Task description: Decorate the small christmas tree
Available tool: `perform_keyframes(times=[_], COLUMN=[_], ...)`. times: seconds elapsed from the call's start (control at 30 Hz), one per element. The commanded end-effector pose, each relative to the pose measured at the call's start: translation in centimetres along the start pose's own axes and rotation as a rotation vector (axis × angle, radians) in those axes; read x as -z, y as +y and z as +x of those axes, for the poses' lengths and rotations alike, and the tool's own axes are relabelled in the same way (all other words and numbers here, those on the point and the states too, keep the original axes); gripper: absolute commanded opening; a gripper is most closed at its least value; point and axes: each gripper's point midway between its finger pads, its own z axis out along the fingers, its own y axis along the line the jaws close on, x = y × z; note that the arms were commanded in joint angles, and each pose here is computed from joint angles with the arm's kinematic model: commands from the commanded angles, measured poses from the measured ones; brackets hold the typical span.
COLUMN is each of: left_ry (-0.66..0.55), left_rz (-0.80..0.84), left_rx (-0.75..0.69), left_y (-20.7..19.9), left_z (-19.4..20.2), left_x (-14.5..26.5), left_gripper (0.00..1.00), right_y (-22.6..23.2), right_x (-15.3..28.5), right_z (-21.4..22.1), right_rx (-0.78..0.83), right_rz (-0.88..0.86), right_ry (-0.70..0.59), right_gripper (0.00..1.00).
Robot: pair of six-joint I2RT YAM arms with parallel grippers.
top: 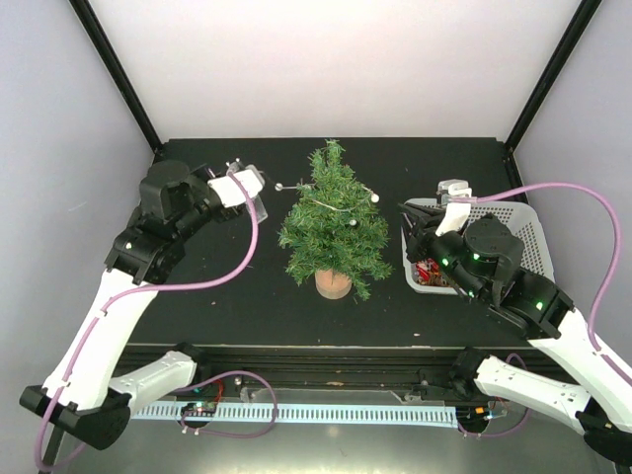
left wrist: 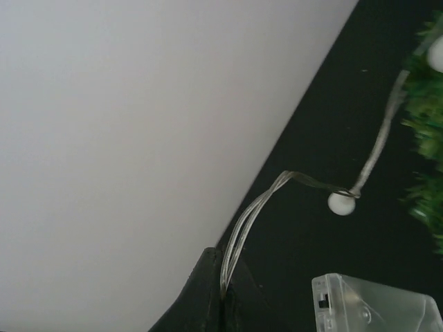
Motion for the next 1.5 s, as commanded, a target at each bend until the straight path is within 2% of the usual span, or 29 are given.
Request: perform_keyframes(times=[0.0,0.47,0.67,0.9,1.13,1.47], left_ry=[0.018,-0.034,-0.017,-0.078,-0.125,-0.128], left_rz=[0.13,0.491,0.651,0.826,0.964,1.098], left_rx=[0.078,0.221,0.243,0.306,0.356,0.359], left_y=[-3.8,-11.7,-14.7,-17.0,-18.9,-22.0], left_z=[1.4,-0.1,-0.2,-2.0,-3.6,-5.0], left_x=[1.2,6.8,8.5,10.2,10.0,8.0], left_gripper=[0.02,0.02,0.02,0.04,0.05,0.05], right_y=[0.7,1.2,1.1,1.2,1.2,0.7], right_x=[0.8,1.3,1.6,1.4,1.1,1.0], right_z=[-1.1,-0.7,-0.9,-0.5,-0.6,-0.3], right_rx=[-0.025,-0.021,-0.014,-0.022,-0.024,-0.014], right_rz=[-0.033,-0.067,-0.062,-0.066,-0.059,-0.033], right_ry=[-0.015,0.018,0.021,0.031,0.032,0.033], right_gripper=[0.17,0.17,0.17,0.17,0.17,0.17])
